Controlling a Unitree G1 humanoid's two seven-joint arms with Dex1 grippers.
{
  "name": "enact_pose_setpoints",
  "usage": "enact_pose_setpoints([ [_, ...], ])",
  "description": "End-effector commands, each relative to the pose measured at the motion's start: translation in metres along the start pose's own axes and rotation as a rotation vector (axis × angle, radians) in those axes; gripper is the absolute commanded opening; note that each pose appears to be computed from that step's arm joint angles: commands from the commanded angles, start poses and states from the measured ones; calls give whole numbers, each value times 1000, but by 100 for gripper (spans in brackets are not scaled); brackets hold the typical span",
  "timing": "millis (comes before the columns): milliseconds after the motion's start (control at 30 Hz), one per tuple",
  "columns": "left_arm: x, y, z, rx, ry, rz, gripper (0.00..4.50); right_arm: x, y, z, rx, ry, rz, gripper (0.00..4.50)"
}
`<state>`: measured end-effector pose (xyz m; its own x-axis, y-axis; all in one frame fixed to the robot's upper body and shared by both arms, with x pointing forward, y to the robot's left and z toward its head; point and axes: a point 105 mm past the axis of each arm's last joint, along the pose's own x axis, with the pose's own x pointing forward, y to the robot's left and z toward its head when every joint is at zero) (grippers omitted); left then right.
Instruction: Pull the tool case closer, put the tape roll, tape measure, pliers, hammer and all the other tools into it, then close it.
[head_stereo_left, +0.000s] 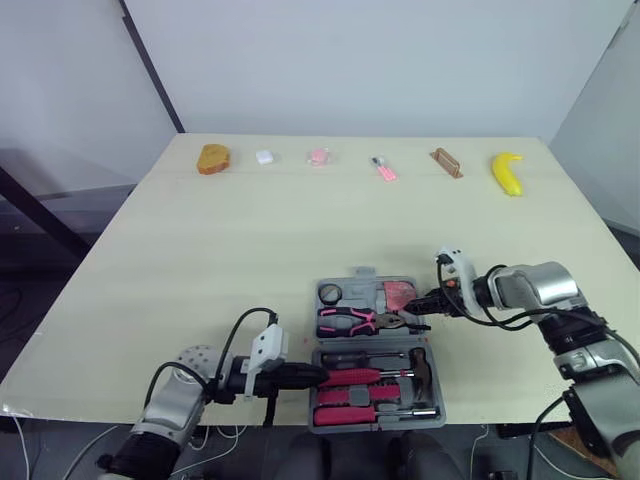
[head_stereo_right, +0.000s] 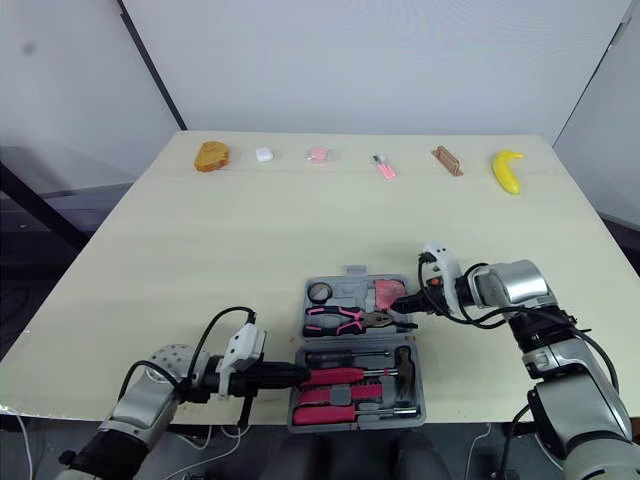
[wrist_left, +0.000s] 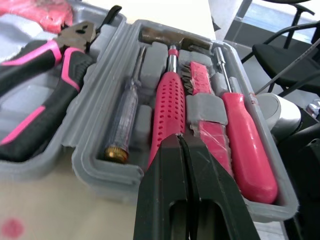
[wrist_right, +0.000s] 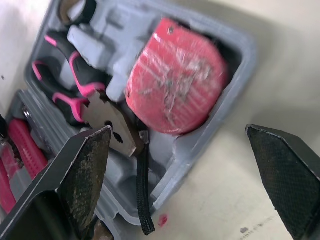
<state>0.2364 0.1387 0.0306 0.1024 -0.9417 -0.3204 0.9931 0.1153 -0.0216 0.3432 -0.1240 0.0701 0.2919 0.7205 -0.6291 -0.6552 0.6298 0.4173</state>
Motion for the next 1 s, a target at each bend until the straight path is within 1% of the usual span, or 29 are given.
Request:
enact_pose_setpoints([
  [33, 2, -3, -12, -11, 35, -5, 5, 2, 6, 5, -13, 0, 30, 450],
  [233, 1, -3, -22, -11, 55, -5, 5, 10, 19, 7, 32, -12, 110, 450],
  [467, 0, -5, -30, -15, 62, -4, 5, 7, 28, 14, 87, -70, 169, 450],
  [667, -3, -7, -36, -22, 67, 5, 5, -2, 35, 14, 112, -93, 217, 450],
  [1000, -15, -7, -39, -19, 68, 26, 5, -21, 52, 19, 145, -175, 294, 450],
])
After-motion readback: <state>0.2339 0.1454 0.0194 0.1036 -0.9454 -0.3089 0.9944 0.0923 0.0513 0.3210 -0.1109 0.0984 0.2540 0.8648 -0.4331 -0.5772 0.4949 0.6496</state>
